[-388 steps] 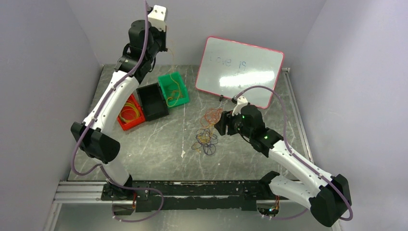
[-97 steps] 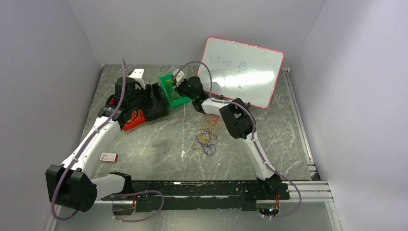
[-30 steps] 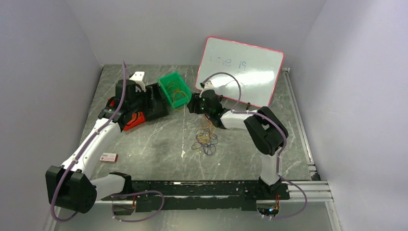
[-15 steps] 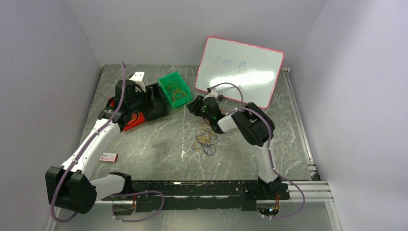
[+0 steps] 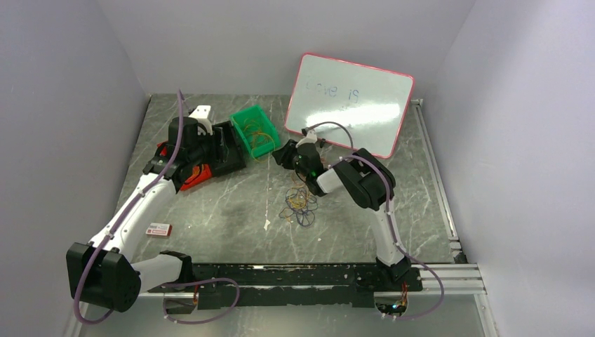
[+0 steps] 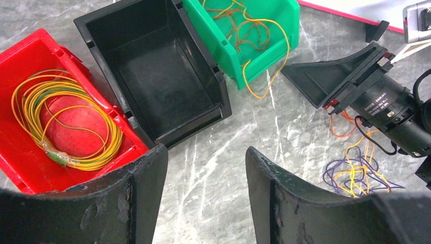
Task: Untangle the cables
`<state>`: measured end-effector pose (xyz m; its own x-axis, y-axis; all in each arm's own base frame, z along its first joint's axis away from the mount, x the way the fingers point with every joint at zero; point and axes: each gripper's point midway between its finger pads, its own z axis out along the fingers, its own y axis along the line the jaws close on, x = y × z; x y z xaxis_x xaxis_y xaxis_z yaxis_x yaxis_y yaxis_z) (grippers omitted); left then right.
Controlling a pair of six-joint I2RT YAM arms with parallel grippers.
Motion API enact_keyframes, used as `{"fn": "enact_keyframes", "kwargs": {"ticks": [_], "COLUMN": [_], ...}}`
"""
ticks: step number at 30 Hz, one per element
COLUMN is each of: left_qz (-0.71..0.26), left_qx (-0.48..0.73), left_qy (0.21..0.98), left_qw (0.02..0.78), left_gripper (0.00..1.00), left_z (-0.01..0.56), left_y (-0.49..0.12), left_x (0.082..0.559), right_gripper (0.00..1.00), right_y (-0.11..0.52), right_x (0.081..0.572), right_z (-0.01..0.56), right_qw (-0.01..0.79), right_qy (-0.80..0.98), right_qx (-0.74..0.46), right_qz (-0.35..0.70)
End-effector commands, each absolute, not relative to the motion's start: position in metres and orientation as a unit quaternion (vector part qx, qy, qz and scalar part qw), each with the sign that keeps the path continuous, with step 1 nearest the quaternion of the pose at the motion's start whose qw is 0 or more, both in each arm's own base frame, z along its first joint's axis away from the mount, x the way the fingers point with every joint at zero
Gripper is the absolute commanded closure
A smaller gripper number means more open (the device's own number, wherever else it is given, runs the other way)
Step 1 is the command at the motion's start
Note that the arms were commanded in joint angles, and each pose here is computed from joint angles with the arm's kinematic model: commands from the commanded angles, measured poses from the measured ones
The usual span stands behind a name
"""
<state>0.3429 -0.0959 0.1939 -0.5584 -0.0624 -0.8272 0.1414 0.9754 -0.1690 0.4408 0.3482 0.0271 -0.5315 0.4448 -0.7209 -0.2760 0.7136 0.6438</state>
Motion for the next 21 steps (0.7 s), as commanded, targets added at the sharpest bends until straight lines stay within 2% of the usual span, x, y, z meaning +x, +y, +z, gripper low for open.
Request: {"fn": "enact_keyframes", "kwargs": {"ticks": [1,12,14,18,21], "left_qz": [-0.107,-0.104,-0.105,-0.105,-0.102], "left_qx": [0.024,0.024,0.024,0.023,0.024], "left_qy": [0.874,0.875,0.875,0.875,0.876], "left_qw": [0.474,0.472,0.473,0.471,0.471], "left_gripper": [0.37,0.37,0.37,0.38,0.38], "left_z": [0.196,0.195,0.196,0.195,0.194], "left_y": [-0.094,-0.093,-0.093,-0.093,-0.092], "left_x": [0.343,0.343,0.343,0.343,0.342], "right_gripper": [0.63,0.66,0.71,0.89,0.96], "right_y": [0.348,0.354,0.354,0.354,0.355], "right_x": [0.445,0.452,0.452,0.454,0.453], "right_z": [0.009,-0.002,-0.003,-0.001,0.006], "right_qw": [0.480,0.480,0.480,0.489,0.502], "right_qy": [0.800,0.805,0.805,0.801,0.794], "right_qx": [0.035,0.023,0.022,0.007,-0.011], "right_qz": [0.359,0.349,0.347,0.345,0.343]}}
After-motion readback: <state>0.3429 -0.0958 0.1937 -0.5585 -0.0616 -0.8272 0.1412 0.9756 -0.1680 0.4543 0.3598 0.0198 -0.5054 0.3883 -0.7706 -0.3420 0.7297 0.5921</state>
